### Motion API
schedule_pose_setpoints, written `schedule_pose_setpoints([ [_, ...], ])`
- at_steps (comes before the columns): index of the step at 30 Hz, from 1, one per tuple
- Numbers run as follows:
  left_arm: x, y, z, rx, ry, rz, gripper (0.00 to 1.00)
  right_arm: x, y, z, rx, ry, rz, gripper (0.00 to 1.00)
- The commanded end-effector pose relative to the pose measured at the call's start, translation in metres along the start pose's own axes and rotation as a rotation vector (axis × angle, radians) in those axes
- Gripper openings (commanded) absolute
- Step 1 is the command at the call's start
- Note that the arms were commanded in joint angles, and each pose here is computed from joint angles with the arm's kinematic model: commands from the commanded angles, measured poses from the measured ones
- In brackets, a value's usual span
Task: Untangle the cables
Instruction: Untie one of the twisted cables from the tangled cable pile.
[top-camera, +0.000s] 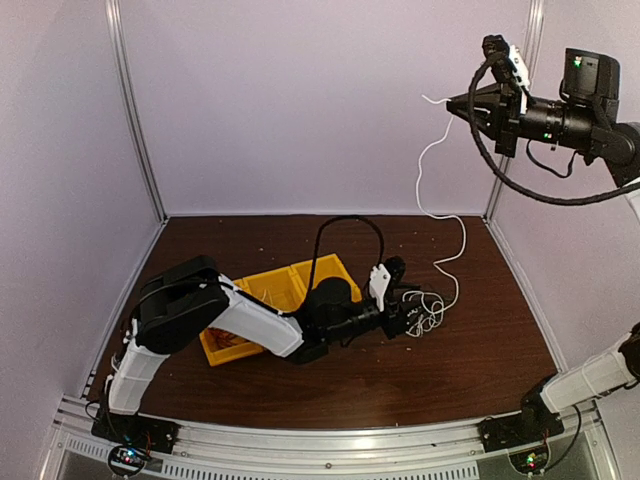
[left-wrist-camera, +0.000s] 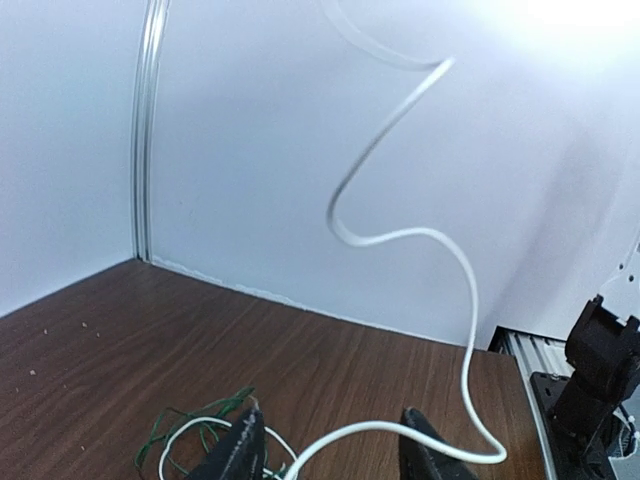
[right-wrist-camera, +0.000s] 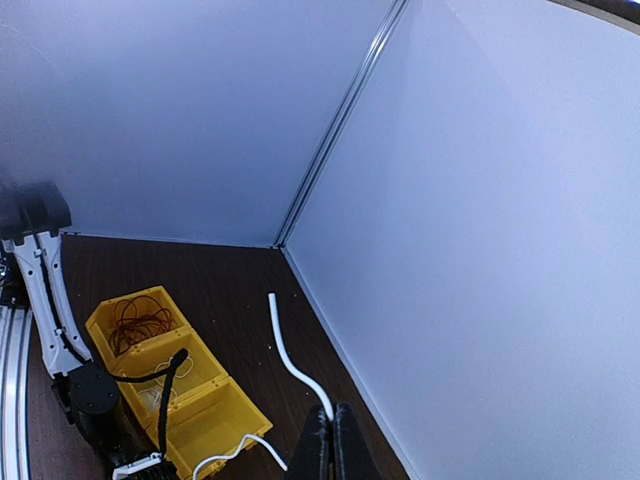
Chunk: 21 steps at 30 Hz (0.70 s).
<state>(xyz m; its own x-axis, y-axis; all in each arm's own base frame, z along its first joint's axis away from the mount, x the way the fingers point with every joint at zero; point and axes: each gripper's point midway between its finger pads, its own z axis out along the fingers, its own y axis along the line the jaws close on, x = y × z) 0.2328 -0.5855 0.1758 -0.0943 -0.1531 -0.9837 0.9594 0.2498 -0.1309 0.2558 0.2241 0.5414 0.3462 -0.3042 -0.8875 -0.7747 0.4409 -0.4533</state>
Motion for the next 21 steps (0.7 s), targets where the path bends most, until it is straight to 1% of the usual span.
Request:
schedule_pose_setpoints([
  [1,-0.047,-0.007,-0.001,0.027,-0.101,0.052,0.45,-0.007,0.001,-0.015,0.040,-0.027,-0.011,0.00],
  [5,-0.060,-0.010,-0.004,0.036,-0.117,0.052,0.42,0.006,0.002,-0.014,0.048,0.001,-0.005,0.00],
  [8,-0.084,-0.019,-0.010,0.069,-0.157,0.036,0.37,0.023,-0.004,-0.010,0.093,0.048,0.006,0.00],
  [10,-0.101,-0.026,-0.014,0.095,-0.184,0.029,0.33,0.042,-0.005,-0.005,0.109,0.084,0.028,0.00],
  [14,-0.126,-0.030,-0.026,0.091,-0.221,0.021,0.22,0.086,0.010,0.007,0.064,0.141,0.104,0.00],
  [16,-0.134,-0.028,-0.032,0.074,-0.231,0.013,0.17,0.115,0.017,0.013,0.054,0.183,0.145,0.00],
  [19,-0.151,-0.027,-0.044,0.052,-0.269,-0.012,0.12,0.160,0.022,0.016,0.072,0.251,0.202,0.00],
  [21,-0.167,-0.029,-0.054,0.050,-0.311,-0.024,0.11,0.187,0.031,0.017,0.049,0.276,0.259,0.00],
])
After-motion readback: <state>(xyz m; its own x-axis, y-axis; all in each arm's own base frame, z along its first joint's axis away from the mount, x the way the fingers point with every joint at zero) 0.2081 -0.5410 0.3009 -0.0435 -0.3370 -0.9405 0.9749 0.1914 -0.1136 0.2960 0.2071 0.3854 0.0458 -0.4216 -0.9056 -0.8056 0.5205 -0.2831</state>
